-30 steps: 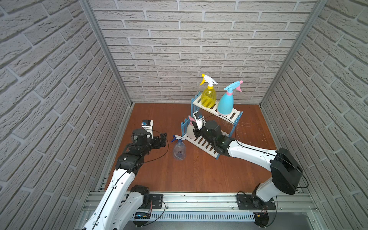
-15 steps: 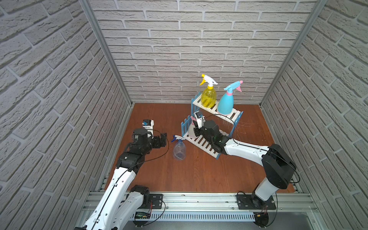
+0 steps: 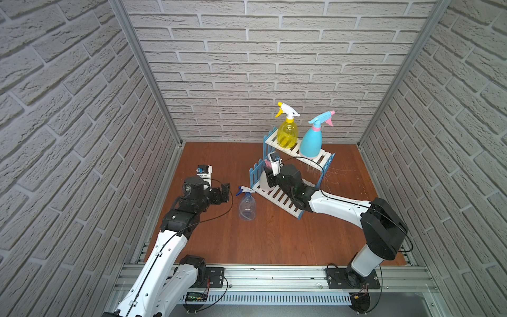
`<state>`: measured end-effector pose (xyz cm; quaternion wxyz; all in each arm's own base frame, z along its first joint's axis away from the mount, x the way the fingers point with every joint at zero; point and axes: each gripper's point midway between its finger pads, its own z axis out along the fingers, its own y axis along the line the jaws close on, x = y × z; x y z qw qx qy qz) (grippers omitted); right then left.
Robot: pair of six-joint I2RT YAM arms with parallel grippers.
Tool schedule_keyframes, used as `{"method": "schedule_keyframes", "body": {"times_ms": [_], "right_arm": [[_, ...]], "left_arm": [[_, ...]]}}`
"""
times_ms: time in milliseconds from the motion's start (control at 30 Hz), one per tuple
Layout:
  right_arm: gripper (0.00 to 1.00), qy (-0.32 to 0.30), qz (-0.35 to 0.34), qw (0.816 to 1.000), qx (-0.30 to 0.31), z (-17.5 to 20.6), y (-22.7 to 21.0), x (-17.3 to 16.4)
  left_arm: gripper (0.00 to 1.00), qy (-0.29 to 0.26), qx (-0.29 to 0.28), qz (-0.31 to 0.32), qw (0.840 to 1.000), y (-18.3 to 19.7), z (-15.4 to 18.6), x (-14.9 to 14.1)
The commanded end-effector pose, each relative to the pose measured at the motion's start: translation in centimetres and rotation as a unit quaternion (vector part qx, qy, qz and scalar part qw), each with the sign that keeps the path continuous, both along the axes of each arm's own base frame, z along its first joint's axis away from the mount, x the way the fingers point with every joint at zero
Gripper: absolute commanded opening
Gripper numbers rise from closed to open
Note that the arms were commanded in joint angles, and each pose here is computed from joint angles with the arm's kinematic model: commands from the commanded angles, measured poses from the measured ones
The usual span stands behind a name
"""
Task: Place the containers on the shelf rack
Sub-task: 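Place the container on the shelf.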
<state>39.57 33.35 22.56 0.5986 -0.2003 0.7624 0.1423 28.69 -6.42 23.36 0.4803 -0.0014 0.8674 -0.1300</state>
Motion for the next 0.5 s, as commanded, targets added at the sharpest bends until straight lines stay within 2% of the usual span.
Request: {"method": "schedule_keyframes", "body": {"times_ms": [0,67,100,167,200,467], "right_arm": [[0.58,-0.011,-0.003,1.000,0.016,1.6,0.0,0.3],[0.65,-0.010,-0.002,1.000,0.016,1.8,0.0,0.2],[0.74,-0.010,-0.001,1.000,0.017,1.9,0.0,0.1],[0.96,-0.009,-0.002,1.000,0.017,2.0,-0.2,0.0],[1.00,-0.010,-0.001,1.000,0.018,2.2,-0.3,-0.2],[1.00,-0.006,0.039,0.999,0.026,4.0,-1.6,-3.4]], "left_arm": [[0.98,-0.021,0.004,0.000,1.000,0.2,0.6,0.3],[0.98,-0.021,0.005,0.001,1.000,0.2,0.6,0.3],[0.98,-0.021,0.005,0.001,1.000,0.2,0.6,0.3],[0.98,-0.020,0.005,0.000,1.000,0.2,0.5,0.3],[0.98,-0.018,0.006,0.000,1.000,0.2,0.4,0.3],[0.98,-0.014,0.003,-0.004,1.000,0.0,0.3,0.5]]}}
